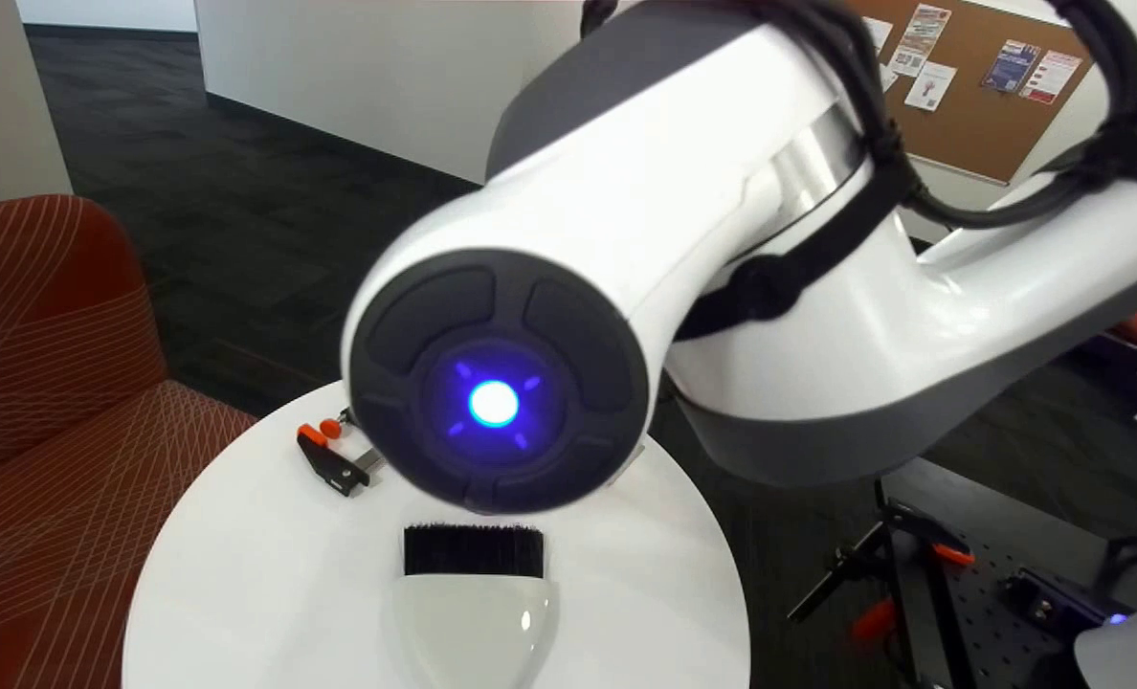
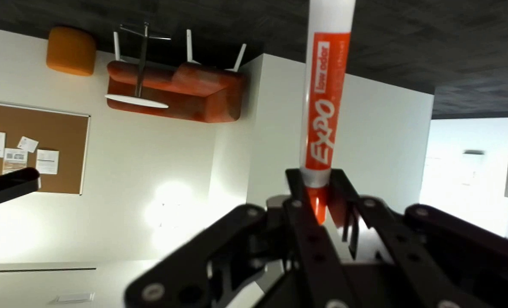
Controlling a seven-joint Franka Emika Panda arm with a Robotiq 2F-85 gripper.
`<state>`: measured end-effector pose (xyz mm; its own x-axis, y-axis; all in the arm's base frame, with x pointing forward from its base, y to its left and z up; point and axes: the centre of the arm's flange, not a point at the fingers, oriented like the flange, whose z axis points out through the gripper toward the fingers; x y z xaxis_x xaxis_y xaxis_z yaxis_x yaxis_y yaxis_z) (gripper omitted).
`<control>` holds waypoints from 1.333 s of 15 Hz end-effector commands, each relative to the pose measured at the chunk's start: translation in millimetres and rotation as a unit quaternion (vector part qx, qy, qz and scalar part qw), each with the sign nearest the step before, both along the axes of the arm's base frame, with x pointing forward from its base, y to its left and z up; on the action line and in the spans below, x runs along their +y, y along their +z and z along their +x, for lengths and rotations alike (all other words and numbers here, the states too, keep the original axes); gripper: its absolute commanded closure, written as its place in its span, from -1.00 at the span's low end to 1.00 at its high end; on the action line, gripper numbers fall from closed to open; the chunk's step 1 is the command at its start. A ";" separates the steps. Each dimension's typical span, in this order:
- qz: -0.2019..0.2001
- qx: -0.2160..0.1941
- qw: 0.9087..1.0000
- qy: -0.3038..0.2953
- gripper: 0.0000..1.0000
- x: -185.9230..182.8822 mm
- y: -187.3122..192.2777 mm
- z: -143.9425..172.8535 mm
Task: Put the marker in the mug
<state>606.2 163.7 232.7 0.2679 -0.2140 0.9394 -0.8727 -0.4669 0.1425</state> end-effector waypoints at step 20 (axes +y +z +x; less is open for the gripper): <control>-0.025 -0.033 0.999 -0.010 0.91 0.2 -100.1 5.7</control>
<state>603.1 161.7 147.0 0.2525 -0.1839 0.9500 -0.8781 -0.4559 0.1451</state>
